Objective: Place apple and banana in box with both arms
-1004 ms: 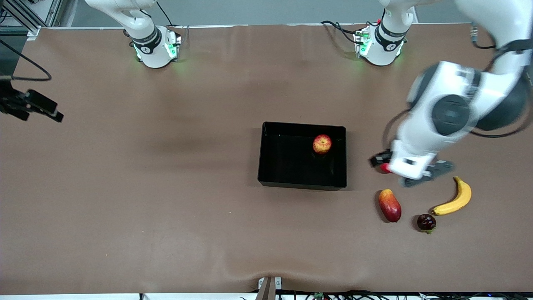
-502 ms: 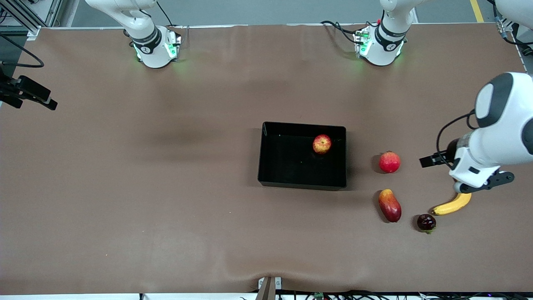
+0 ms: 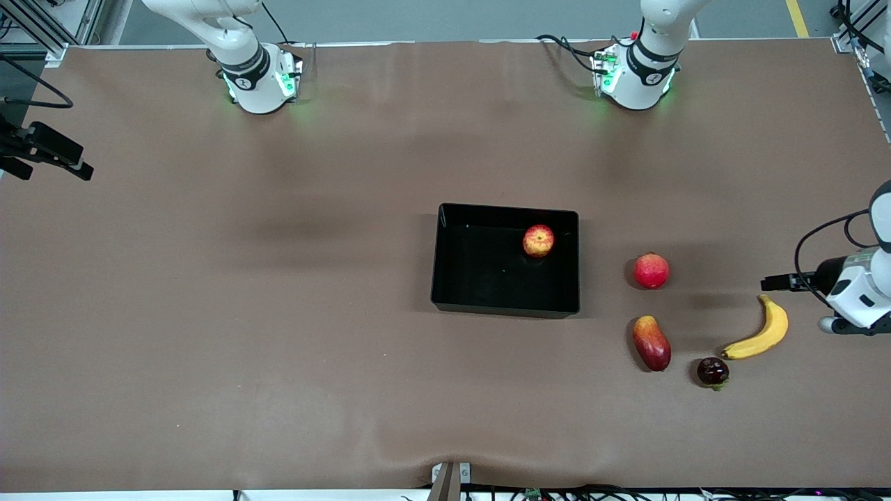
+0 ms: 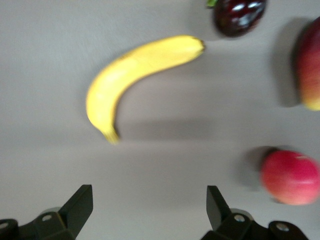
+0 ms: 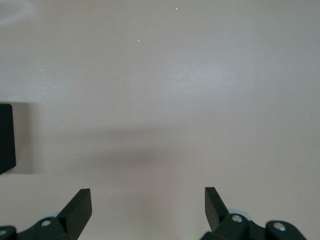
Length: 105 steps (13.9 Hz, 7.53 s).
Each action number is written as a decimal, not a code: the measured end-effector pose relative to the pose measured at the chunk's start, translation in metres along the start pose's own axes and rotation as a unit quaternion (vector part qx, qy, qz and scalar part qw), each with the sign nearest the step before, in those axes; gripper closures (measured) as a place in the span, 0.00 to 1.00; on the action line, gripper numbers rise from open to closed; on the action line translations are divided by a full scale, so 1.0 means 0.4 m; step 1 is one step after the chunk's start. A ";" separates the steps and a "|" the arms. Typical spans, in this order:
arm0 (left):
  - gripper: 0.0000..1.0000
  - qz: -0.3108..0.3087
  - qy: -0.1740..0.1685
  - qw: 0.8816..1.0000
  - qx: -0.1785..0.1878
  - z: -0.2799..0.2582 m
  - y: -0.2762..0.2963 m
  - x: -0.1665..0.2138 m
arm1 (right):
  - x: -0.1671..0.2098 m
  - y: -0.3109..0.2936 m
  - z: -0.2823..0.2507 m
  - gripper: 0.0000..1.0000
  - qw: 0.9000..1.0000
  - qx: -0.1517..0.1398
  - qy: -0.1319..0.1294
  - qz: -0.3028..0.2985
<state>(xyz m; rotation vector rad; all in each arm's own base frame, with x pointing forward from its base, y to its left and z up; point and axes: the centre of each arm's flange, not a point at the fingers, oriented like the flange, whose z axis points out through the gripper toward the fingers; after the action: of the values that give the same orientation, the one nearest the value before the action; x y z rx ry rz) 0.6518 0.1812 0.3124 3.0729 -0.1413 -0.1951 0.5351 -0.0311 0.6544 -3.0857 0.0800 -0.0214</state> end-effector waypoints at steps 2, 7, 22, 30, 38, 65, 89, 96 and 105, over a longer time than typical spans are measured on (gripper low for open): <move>0.00 0.069 0.017 0.997 0.001 0.061 -0.080 -0.008 | -0.003 -0.001 0.012 0.00 1.000 0.000 -0.009 0.000; 0.00 0.208 0.050 0.976 0.036 0.117 -0.089 0.029 | -0.005 0.031 -0.002 0.00 1.000 -0.001 -0.006 0.011; 0.63 0.339 0.100 0.932 0.082 0.244 -0.007 0.113 | -0.013 -0.016 0.010 0.00 0.999 -0.003 -0.044 -0.011; 0.63 0.383 0.087 0.915 0.089 0.229 -0.025 0.108 | 0.012 -0.025 0.052 0.00 0.998 -0.014 -0.058 -0.016; 0.63 0.330 0.008 0.943 0.053 -0.111 0.180 0.046 | 0.027 -0.007 0.051 0.00 0.998 -0.045 -0.041 -0.014; 0.63 -0.180 0.002 0.983 0.039 0.261 1.573 -0.156 | 0.041 -0.018 0.086 0.00 0.998 -0.003 -0.059 -0.012; 0.00 -0.094 0.068 0.987 0.113 -0.403 0.875 -0.001 | 0.049 -0.053 0.081 0.00 0.998 -0.025 -0.045 -0.027; 0.00 -0.077 0.073 0.988 0.108 -0.594 0.829 -0.116 | 0.061 -0.035 0.086 0.00 0.998 -0.045 -0.038 -0.024; 0.00 -0.061 0.043 0.995 0.072 -0.716 0.674 -0.289 | 0.075 -0.051 0.117 0.00 0.998 -0.034 -0.048 -0.028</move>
<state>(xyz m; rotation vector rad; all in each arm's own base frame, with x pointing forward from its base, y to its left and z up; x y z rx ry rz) 0.5508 -0.0606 0.6277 3.2290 0.0374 -0.0589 0.5668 -0.0099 0.6092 -3.1505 -0.0105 0.1292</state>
